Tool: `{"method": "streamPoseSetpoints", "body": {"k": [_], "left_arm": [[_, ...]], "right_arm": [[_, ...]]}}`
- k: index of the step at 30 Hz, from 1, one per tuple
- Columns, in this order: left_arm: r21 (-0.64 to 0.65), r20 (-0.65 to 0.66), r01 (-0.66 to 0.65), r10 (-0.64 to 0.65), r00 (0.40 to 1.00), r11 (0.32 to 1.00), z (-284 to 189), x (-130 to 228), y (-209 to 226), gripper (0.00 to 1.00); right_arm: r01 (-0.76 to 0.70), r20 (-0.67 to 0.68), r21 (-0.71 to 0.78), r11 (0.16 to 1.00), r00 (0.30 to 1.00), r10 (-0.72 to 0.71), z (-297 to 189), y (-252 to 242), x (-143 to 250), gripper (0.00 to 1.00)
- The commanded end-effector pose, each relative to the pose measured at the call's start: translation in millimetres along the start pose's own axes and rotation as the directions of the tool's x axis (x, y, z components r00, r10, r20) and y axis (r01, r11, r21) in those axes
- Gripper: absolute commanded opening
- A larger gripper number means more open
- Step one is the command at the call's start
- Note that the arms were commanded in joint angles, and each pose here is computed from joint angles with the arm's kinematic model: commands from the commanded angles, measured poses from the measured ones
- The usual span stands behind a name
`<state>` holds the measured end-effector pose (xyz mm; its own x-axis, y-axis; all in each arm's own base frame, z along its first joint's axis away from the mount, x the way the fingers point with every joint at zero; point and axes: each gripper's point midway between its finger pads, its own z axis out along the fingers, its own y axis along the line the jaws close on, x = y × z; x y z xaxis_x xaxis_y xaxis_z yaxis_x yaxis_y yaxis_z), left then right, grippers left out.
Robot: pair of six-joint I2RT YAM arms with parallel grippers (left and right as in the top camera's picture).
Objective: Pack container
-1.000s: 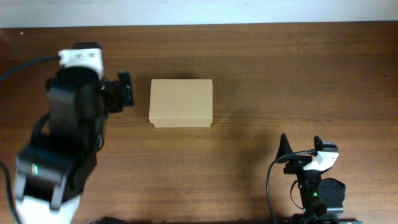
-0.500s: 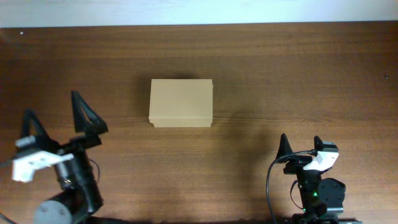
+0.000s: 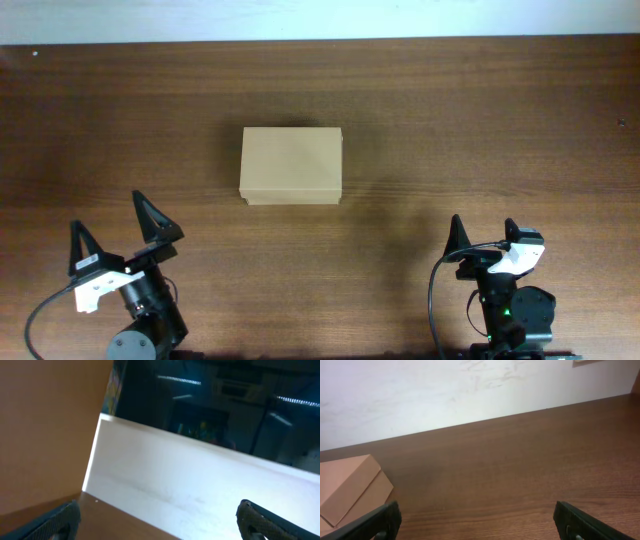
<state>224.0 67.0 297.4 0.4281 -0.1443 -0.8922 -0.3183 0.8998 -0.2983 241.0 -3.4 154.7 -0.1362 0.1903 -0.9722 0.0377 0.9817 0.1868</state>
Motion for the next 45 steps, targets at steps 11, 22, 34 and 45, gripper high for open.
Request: {"method": "streamPoseSetpoints", "body": {"k": [11, 22, 34, 45], "left_arm": [[-0.033, -0.134, -0.079, 0.074, 0.988, 0.996, -15.3, 62.5, 21.5, 1.0], [-0.056, -0.405, -0.235, 0.193, 0.893, 0.97, -34.6, 127.1, 47.5, 0.99], [-0.045, -0.472, -0.269, 0.217, 0.855, 0.962, -41.9, 142.4, 52.6, 1.0], [-0.045, -0.472, -0.269, 0.217, 0.855, 0.962, -41.9, 142.4, 52.6, 1.0]], "right_arm": [[-0.011, 0.004, 0.001, 1.0, 1.0, 0.011, 0.3, -1.2, 1.4, 0.99], [-0.012, 0.004, 0.001, 1.0, 1.0, 0.012, 0.3, -1.3, 1.3, 0.99], [-0.011, 0.004, 0.001, 1.0, 1.0, 0.011, 0.3, -1.2, 1.4, 0.99], [-0.011, 0.004, 0.001, 1.0, 1.0, 0.011, 0.3, -1.2, 1.4, 0.99]]}}
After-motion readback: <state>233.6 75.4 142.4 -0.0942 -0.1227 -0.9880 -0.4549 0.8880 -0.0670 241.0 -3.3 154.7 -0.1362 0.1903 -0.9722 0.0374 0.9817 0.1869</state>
